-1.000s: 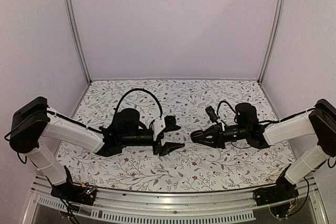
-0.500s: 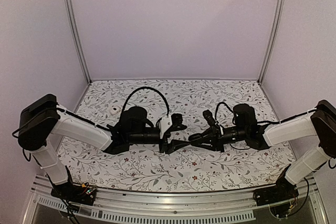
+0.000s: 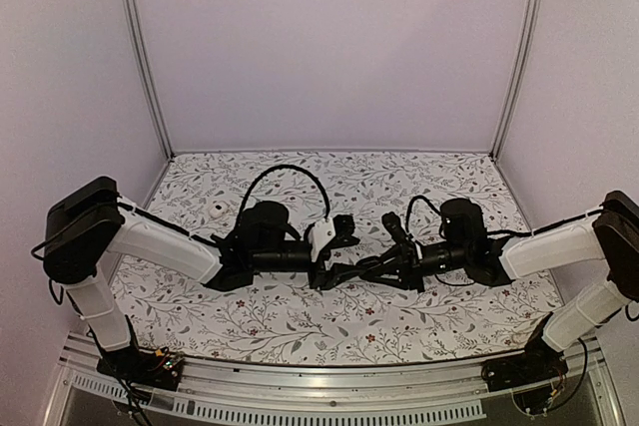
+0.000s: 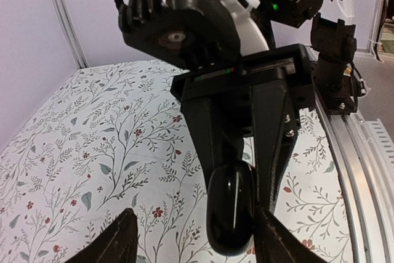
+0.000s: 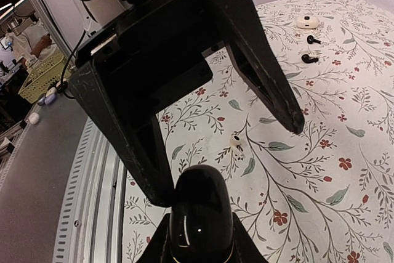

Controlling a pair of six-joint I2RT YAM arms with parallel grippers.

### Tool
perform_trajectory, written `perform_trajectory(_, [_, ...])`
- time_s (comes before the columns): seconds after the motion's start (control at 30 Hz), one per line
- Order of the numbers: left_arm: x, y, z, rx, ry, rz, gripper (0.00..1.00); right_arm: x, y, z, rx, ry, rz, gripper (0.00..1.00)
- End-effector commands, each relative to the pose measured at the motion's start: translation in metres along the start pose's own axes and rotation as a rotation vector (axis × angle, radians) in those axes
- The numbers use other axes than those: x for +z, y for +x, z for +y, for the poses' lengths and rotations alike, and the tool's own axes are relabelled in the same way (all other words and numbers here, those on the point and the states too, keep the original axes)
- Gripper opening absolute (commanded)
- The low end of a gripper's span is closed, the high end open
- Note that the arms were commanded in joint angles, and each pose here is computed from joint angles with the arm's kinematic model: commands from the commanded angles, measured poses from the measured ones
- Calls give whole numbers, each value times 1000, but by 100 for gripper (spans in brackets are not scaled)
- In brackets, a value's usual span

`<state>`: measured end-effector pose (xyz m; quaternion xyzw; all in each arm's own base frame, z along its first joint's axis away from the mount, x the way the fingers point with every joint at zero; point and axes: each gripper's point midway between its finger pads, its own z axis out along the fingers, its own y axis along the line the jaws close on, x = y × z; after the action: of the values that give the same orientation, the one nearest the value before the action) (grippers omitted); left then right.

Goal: Insert the wireless bluetooth earbuds into the charging case
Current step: Open the charging case at the center of the board.

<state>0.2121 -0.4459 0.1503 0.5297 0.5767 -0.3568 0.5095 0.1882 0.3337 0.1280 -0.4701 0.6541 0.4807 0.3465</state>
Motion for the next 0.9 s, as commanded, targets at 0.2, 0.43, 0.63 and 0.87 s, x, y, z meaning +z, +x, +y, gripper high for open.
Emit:
perform_trajectory(0.2, [-1, -6, 29, 11, -100, 2, 61, 3, -16, 8, -61, -12, -19, 0])
perform_trajectory(0.43, [-8, -11, 48, -6, -162, -10, 60, 4, -15, 10, -67, -20, -16, 0])
perform_trajectory(0.63, [-11, -11, 52, -14, -170, -13, 60, 6, -13, 11, -66, -26, -12, 0])
perform_trajectory(0.87, [-12, -12, 54, -9, -170, -13, 60, 7, -12, 12, -65, -30, -7, 0])
